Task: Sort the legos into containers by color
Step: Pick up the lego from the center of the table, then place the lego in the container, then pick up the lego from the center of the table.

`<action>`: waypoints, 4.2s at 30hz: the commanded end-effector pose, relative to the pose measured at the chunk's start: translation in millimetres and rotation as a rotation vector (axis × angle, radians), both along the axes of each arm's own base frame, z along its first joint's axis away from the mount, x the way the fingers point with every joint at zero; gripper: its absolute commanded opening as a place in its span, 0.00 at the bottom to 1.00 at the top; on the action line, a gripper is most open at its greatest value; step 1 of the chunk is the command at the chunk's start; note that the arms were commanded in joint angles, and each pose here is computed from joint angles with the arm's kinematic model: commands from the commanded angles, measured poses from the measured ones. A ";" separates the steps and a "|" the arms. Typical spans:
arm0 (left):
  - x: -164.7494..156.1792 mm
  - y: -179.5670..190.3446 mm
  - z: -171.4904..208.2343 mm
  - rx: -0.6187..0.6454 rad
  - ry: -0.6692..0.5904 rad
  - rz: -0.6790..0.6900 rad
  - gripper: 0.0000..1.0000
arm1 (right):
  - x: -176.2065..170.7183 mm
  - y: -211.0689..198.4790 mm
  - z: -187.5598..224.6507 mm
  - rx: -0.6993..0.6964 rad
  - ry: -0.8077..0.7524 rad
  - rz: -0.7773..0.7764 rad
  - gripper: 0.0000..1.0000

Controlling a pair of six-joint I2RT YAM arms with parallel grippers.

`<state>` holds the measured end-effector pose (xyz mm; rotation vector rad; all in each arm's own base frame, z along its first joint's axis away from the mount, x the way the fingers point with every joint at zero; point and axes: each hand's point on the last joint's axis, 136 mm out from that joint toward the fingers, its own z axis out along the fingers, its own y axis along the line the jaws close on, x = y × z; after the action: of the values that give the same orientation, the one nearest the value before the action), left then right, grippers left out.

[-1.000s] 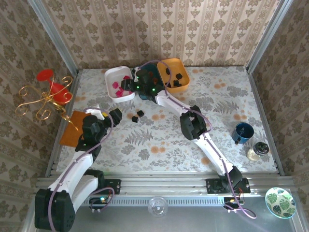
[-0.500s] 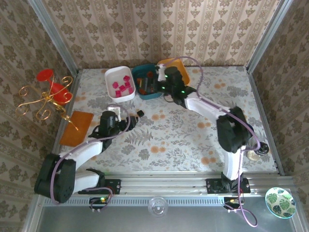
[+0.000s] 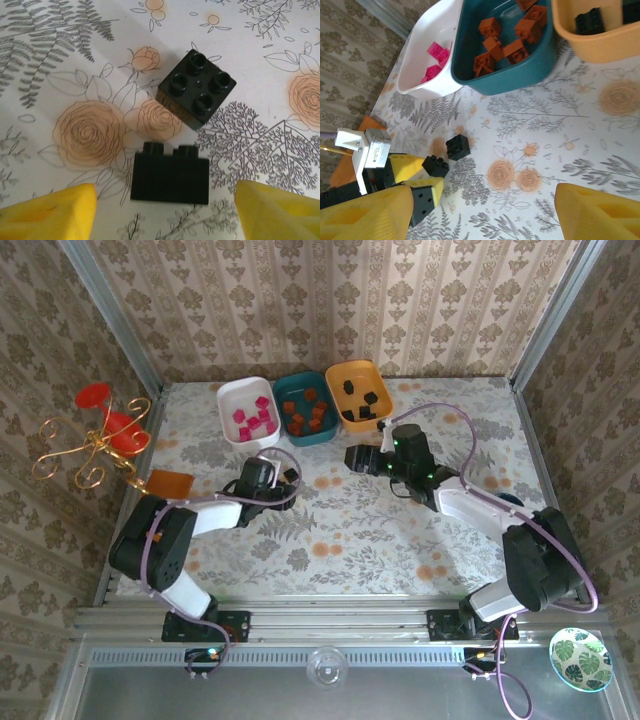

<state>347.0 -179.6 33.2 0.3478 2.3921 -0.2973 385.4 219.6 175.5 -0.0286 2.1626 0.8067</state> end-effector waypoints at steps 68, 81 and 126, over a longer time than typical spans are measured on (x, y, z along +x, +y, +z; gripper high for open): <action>224.1 -235.1 132.0 -0.270 -0.208 -0.222 0.60 | -57.9 -111.6 -20.4 -0.262 -0.161 -0.319 0.80; 118.7 -157.2 174.7 -0.236 -0.291 -0.229 0.72 | -60.1 -102.2 -14.8 -0.234 -0.181 -0.265 0.80; 45.1 -52.1 -12.6 0.111 0.086 -0.206 0.68 | -52.4 -71.2 -39.5 -0.247 -0.106 -0.153 0.80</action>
<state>413.3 -231.1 26.9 0.5862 2.4309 -0.2861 326.5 146.3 123.2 -0.0247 2.1466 0.4543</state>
